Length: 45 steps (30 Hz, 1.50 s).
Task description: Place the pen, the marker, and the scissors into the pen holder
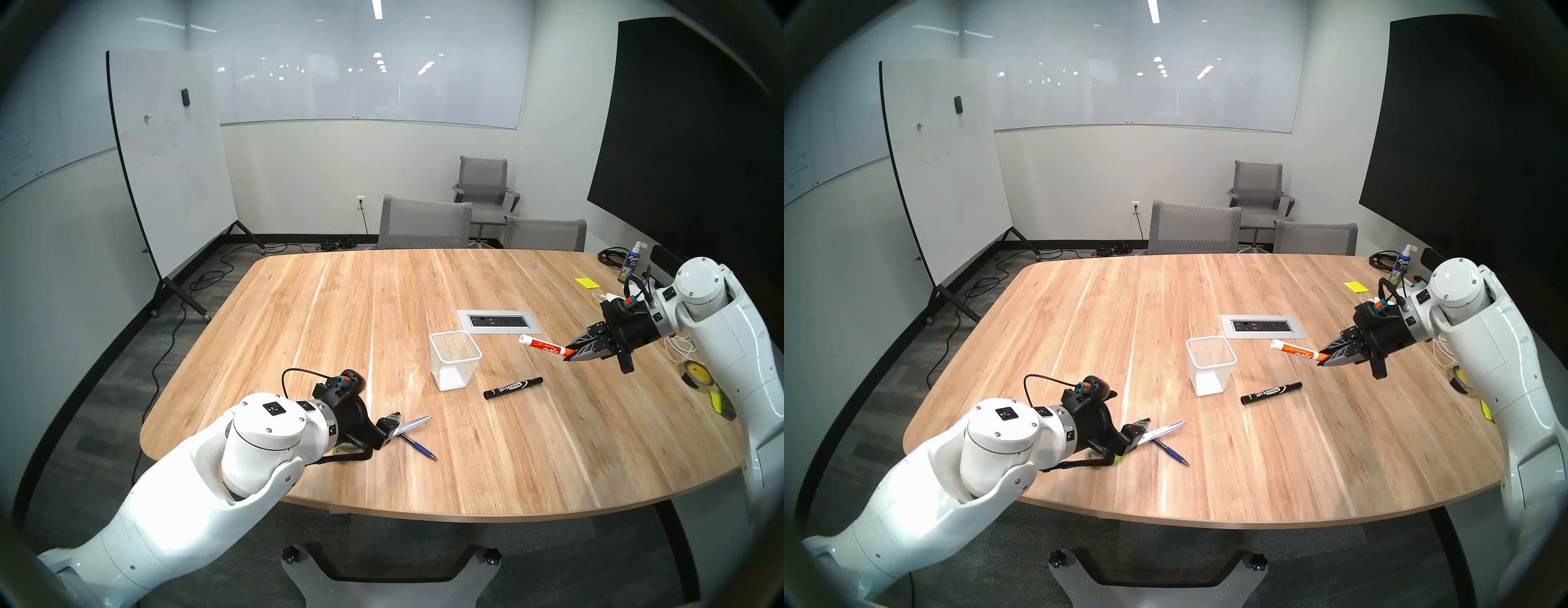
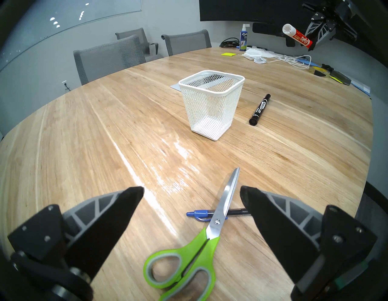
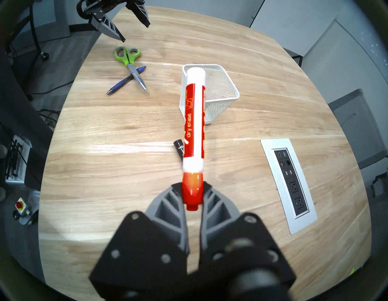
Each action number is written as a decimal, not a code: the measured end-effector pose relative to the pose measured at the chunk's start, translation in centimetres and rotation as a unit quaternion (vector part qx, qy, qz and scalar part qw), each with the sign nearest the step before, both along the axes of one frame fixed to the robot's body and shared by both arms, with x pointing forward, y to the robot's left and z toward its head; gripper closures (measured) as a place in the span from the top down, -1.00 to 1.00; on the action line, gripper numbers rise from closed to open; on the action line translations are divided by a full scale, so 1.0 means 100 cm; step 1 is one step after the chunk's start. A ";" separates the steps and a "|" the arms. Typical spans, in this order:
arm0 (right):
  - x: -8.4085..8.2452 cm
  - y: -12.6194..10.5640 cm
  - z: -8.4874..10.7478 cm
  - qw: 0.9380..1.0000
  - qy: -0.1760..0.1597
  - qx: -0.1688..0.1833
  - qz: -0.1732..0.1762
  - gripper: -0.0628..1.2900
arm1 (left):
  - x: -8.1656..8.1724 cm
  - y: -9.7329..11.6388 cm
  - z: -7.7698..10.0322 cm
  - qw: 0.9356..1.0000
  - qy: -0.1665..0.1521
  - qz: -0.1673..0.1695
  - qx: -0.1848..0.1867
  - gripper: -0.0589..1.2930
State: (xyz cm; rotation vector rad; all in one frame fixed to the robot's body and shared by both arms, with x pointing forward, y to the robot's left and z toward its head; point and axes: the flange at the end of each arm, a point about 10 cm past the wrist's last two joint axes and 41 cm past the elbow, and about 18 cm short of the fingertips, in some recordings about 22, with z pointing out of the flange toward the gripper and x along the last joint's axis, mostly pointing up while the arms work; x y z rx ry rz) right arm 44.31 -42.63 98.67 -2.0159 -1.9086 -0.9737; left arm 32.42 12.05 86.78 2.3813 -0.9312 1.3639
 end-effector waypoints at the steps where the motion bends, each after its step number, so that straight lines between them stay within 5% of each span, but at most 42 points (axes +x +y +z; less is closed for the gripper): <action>1: 0.000 0.000 0.000 1.000 0.000 0.000 0.000 -0.81 | 0.000 -0.001 0.001 1.000 -0.003 -0.003 0.002 0.93; 14: -0.004 0.001 -0.002 1.000 0.007 -0.007 0.004 -0.81 | 0.013 -0.015 0.029 0.998 -0.047 -0.028 0.008 0.93; 27: -0.010 0.009 -0.016 0.999 0.030 -0.014 0.010 -0.81 | 0.022 -0.028 0.052 0.997 -0.060 -0.056 -0.018 0.93; 45: -0.012 0.016 -0.018 0.999 0.038 -0.023 0.019 -0.81 | 0.034 -0.056 0.050 0.989 -0.043 -0.130 -0.048 0.93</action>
